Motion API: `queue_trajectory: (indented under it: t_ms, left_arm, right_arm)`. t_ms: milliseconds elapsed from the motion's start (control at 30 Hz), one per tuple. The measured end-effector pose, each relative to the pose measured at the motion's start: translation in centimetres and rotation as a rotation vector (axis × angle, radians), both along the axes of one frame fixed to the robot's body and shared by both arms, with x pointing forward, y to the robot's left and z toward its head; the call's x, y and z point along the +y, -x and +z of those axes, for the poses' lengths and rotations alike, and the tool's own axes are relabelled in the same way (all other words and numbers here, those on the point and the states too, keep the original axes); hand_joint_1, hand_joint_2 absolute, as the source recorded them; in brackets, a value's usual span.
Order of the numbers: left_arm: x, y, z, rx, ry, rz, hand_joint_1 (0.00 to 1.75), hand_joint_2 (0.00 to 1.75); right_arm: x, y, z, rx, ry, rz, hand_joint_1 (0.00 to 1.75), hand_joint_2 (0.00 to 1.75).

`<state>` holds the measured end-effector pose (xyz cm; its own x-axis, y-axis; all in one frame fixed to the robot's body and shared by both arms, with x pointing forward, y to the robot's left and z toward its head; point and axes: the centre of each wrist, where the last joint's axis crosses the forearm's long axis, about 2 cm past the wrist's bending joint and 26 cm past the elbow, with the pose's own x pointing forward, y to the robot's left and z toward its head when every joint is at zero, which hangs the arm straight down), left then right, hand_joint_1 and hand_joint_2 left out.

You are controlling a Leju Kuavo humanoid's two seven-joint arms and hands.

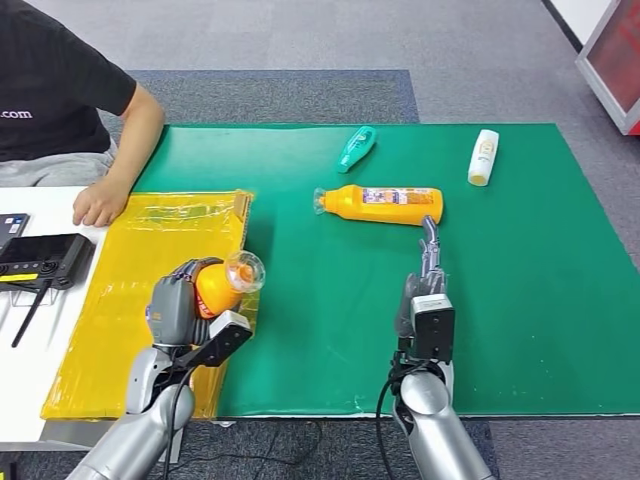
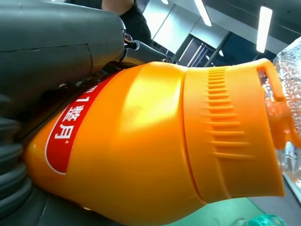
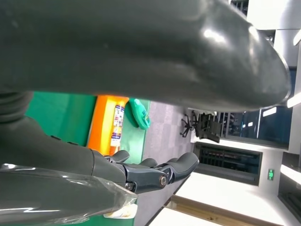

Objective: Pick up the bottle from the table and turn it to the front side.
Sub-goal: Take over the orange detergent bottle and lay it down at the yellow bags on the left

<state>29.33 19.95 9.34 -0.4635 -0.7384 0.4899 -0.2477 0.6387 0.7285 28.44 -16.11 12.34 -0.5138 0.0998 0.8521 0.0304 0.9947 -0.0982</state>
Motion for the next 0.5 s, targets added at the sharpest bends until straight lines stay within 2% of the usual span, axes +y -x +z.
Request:
queue_trajectory:
  t_ms: [67, 100, 133, 200, 267, 333, 400, 500]
  left_arm:
    - [0.2, -0.2, -0.1, 0.000, -0.025, 0.007, 1.04, 1.75]
    - [0.3, -0.3, -0.2, 0.002, -0.034, 0.011, 1.00, 1.75]
    - [0.3, -0.4, -0.2, 0.004, -0.040, 0.015, 1.02, 1.75]
    - [0.5, -0.7, -0.3, 0.008, -0.060, 0.022, 1.27, 1.75]
    - [0.6, -0.9, -0.4, 0.012, -0.078, 0.027, 1.43, 1.75]
    - [0.7, -1.2, -0.5, 0.022, -0.082, 0.030, 1.17, 1.75]
    - [0.7, -1.5, -0.5, 0.032, -0.079, 0.032, 0.75, 1.75]
    - [0.6, -1.7, -0.6, 0.046, -0.075, 0.032, 0.31, 1.75]
  right_arm:
    - [0.0, 0.0, 0.0, 0.003, -0.001, 0.001, 0.00, 0.00]
    - [0.1, 0.0, 0.0, 0.004, -0.002, 0.001, 0.00, 0.00]
    - [0.1, 0.0, 0.0, 0.005, -0.003, 0.001, 0.00, 0.00]
    - [0.2, 0.0, 0.1, 0.007, -0.005, 0.003, 0.00, 0.00]
    - [0.3, 0.0, 0.1, 0.008, -0.007, 0.004, 0.00, 0.00]
    - [0.3, 0.0, 0.1, 0.007, -0.007, 0.004, 0.00, 0.00]
    - [0.4, -0.1, 0.2, 0.006, -0.009, 0.005, 0.00, 0.00]
    - [0.5, 0.0, 0.2, 0.006, -0.010, 0.005, 0.00, 0.00]
